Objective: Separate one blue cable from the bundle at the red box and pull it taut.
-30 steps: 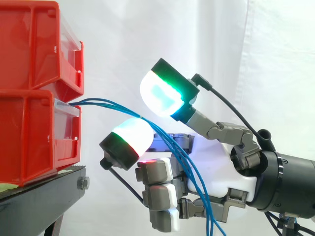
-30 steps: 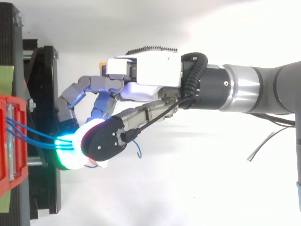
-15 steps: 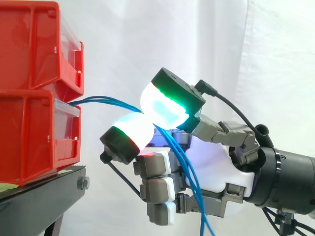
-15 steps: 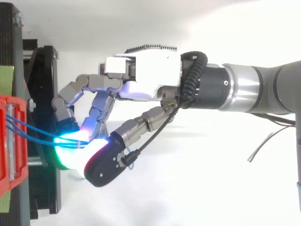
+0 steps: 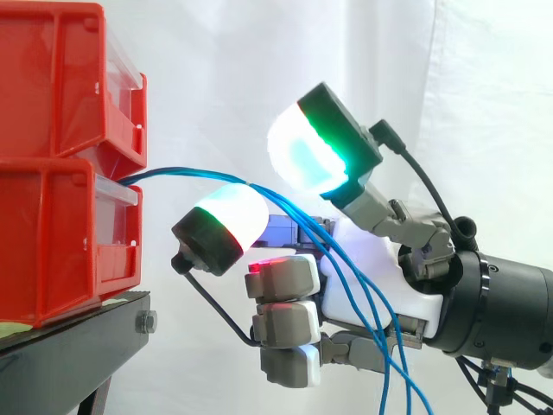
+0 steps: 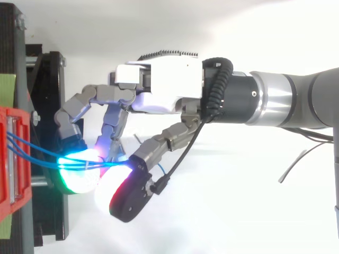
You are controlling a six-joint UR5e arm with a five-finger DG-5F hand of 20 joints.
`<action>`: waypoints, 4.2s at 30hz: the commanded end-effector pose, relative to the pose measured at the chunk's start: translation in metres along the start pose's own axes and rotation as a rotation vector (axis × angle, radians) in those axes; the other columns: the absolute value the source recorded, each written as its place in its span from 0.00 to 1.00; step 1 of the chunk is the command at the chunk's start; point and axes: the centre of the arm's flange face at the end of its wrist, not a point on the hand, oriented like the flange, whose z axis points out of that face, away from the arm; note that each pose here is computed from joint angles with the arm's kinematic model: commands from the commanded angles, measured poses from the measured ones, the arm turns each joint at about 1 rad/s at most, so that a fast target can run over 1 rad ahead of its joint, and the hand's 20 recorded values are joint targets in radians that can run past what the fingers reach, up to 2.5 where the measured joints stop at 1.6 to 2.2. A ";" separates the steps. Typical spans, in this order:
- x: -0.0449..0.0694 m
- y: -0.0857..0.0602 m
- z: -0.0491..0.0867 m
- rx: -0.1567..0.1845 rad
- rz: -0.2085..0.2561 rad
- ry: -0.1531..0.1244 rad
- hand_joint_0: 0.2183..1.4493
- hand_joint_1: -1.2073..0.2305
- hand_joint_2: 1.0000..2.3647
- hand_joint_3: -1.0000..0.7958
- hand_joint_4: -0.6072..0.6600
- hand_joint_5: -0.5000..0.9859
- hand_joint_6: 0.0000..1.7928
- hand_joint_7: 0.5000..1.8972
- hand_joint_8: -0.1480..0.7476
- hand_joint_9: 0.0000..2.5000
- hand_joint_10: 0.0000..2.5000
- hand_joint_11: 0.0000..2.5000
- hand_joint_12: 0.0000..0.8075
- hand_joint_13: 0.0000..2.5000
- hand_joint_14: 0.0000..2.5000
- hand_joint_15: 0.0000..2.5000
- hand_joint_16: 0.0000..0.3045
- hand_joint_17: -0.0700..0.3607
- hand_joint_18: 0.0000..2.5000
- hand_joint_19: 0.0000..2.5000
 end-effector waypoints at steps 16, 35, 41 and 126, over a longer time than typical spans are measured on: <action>-0.003 -0.001 -0.003 0.028 -0.044 -0.007 0.33 0.39 0.01 0.33 0.54 0.26 0.47 0.49 0.60 0.52 0.01 0.41 0.54 0.52 0.01 0.34 0.17 0.43 0.48 0.33; -0.003 -0.005 -0.005 0.045 -0.067 -0.006 0.30 0.30 0.00 0.28 0.65 0.26 0.49 0.54 0.61 0.49 0.01 0.42 0.54 0.49 0.01 0.34 0.17 0.43 0.46 0.31; -0.003 -0.004 -0.005 0.044 -0.073 -0.006 0.23 0.50 0.00 0.28 0.64 0.27 0.48 0.54 0.65 0.52 0.01 0.40 0.59 0.51 0.01 0.34 0.20 0.47 0.48 0.32; -0.004 -0.006 -0.007 0.057 -0.094 -0.002 0.35 0.33 0.01 0.36 0.62 0.21 0.50 0.41 0.61 0.36 0.01 0.39 0.56 0.41 0.01 0.31 0.18 0.45 0.43 0.32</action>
